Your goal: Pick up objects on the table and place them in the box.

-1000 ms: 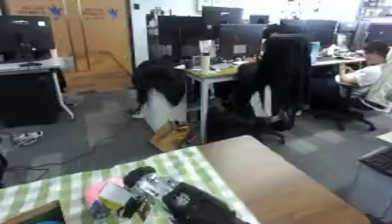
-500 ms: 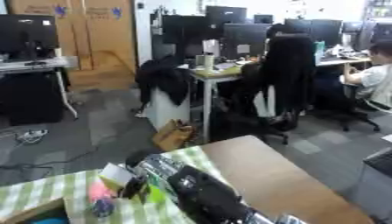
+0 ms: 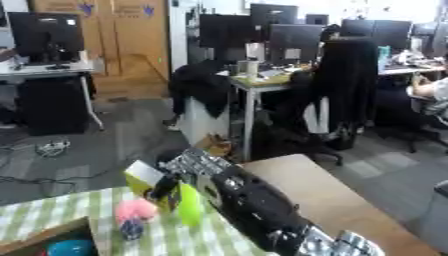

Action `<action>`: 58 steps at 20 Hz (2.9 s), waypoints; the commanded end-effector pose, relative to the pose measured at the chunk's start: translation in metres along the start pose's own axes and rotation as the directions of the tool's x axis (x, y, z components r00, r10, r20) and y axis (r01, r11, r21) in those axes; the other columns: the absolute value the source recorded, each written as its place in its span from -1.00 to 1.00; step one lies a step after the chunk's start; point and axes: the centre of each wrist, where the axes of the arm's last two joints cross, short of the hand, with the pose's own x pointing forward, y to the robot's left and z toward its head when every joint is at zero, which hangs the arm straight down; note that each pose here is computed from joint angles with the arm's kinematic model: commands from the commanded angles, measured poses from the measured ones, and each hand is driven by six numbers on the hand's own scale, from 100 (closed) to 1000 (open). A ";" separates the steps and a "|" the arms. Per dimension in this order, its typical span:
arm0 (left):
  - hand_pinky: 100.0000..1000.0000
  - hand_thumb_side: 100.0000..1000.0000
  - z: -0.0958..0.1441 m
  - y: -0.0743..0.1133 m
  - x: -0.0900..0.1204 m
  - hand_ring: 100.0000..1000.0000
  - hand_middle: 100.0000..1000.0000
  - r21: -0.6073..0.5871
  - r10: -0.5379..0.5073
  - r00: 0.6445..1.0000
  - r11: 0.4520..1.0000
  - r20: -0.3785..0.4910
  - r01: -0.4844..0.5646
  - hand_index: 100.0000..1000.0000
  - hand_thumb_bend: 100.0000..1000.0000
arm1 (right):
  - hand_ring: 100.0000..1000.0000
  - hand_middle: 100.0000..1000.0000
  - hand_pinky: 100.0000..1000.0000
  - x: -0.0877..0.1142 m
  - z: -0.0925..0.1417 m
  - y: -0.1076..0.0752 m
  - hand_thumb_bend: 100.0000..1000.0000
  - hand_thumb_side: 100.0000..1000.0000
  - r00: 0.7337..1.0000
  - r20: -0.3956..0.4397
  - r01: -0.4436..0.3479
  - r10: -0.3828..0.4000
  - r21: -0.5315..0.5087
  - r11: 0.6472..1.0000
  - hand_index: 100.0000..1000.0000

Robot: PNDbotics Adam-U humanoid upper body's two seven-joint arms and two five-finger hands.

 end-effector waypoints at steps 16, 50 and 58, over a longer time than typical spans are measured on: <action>0.68 1.00 -0.012 0.004 0.003 0.78 0.73 0.000 -0.017 0.999 1.000 0.052 0.017 0.82 -0.63 | -0.52 -0.84 -0.78 -0.021 0.031 -0.048 -1.00 0.20 0.995 0.028 0.095 -0.093 -0.110 0.989 -0.46; 0.68 1.00 -0.011 0.005 0.003 0.78 0.73 0.000 -0.025 0.999 1.000 0.047 0.025 0.82 -0.64 | -0.55 -0.89 -0.89 -0.026 0.067 -0.076 -1.00 0.22 0.976 0.136 0.192 -0.170 -0.173 0.966 -0.48; 0.68 1.00 -0.011 0.005 0.003 0.78 0.73 -0.001 -0.023 0.999 1.000 0.043 0.023 0.82 -0.64 | -0.56 -0.90 -0.92 -0.013 0.087 -0.088 -1.00 0.24 0.965 0.213 0.195 -0.150 -0.208 0.959 -0.49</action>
